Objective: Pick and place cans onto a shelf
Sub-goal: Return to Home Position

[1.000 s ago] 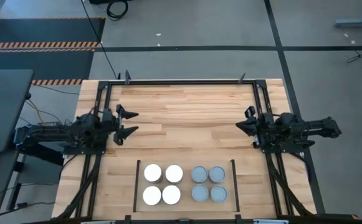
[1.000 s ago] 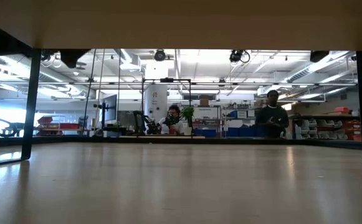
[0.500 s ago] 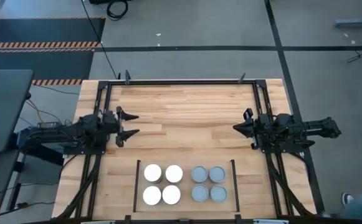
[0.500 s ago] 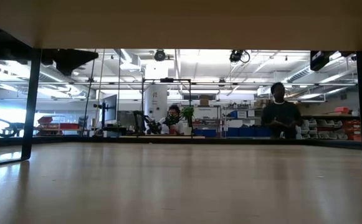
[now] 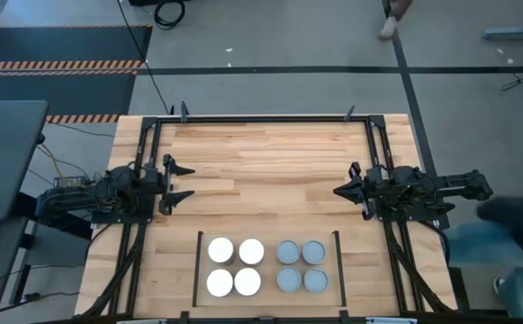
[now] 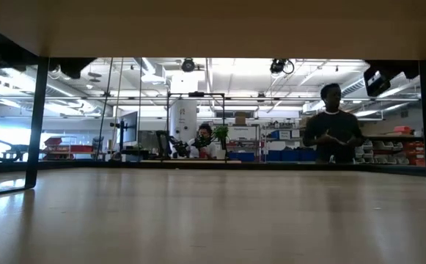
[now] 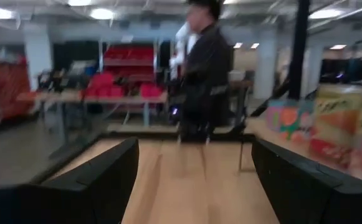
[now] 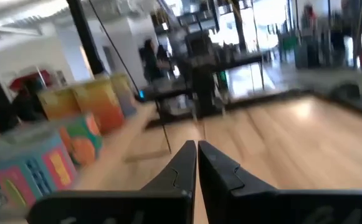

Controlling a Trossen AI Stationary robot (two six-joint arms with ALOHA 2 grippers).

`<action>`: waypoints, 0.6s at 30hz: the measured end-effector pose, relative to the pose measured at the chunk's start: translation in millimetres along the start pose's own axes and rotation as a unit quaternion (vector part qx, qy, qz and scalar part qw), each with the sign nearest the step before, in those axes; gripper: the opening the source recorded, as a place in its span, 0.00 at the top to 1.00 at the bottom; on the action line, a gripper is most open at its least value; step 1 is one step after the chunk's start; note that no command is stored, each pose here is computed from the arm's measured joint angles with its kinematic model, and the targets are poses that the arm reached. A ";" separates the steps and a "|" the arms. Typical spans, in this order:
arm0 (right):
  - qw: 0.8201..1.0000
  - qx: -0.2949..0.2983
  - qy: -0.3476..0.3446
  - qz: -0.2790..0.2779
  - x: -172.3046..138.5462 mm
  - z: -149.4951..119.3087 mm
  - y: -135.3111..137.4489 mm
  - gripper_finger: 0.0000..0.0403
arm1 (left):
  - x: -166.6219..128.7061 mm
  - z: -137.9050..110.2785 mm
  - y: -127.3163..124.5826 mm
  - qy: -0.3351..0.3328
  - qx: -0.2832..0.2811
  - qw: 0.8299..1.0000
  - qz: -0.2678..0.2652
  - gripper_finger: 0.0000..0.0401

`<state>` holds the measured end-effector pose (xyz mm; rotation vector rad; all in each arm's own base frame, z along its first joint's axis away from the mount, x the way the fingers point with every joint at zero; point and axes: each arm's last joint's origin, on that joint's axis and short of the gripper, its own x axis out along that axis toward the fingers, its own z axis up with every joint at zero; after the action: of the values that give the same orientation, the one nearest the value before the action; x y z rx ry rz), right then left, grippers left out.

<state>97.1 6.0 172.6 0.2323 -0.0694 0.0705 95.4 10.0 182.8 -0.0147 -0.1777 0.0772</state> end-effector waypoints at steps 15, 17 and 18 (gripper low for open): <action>0.995 -0.046 0.087 -0.014 5.9 -15.1 -3.8 0.94 | -0.7 -12.1 -2.2 0.063 -0.011 0.997 -0.039 0.21; 0.995 -0.047 0.087 -0.014 5.9 -15.1 -3.8 0.94 | -0.7 -11.6 -2.2 0.060 -0.011 0.997 -0.039 0.21; 0.995 -0.046 0.087 -0.014 5.9 -15.1 -3.8 0.94 | -0.6 -11.3 -2.2 0.059 -0.011 0.997 -0.039 0.21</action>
<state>104.2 6.1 157.5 0.1335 0.1042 0.0598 97.0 7.7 171.6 -0.0335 -0.0614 -0.0039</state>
